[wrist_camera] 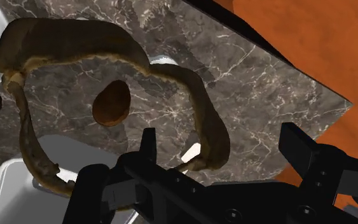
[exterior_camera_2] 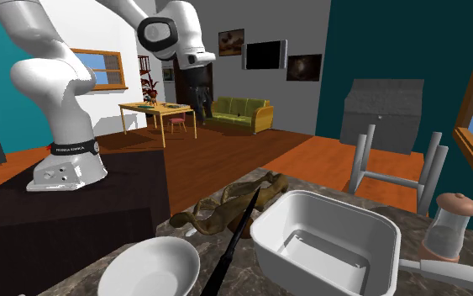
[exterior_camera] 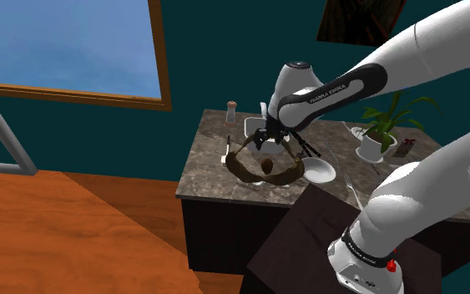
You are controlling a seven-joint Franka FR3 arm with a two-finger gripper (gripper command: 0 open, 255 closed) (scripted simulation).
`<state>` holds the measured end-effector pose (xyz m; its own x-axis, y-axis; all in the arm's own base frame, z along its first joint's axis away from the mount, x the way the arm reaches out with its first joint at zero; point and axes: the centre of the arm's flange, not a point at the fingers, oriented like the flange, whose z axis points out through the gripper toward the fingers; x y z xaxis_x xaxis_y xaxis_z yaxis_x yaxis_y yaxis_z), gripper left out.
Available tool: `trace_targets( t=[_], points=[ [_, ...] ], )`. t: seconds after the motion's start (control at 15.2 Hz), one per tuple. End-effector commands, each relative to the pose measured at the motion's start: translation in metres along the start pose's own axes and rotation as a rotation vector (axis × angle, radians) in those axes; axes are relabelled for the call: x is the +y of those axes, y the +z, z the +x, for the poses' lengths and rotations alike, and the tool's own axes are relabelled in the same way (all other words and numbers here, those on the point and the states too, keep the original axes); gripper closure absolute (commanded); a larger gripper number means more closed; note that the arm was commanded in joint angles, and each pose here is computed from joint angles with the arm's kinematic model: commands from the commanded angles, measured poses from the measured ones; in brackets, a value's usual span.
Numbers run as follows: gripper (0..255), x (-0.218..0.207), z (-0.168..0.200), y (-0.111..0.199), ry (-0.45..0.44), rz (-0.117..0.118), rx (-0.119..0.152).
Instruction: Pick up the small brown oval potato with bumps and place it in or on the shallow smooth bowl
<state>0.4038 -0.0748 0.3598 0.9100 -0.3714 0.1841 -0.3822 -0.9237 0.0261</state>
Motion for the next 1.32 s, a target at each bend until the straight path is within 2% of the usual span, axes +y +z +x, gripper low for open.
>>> trace_targets(
  t=[0.0, 1.25],
  points=[
    [0, 0.005, 0.006, 0.024, 0.040, -0.011, 0.010],
    [0, 0.095, 0.056, 0.244, 0.410, -0.131, 0.075]
  ],
)
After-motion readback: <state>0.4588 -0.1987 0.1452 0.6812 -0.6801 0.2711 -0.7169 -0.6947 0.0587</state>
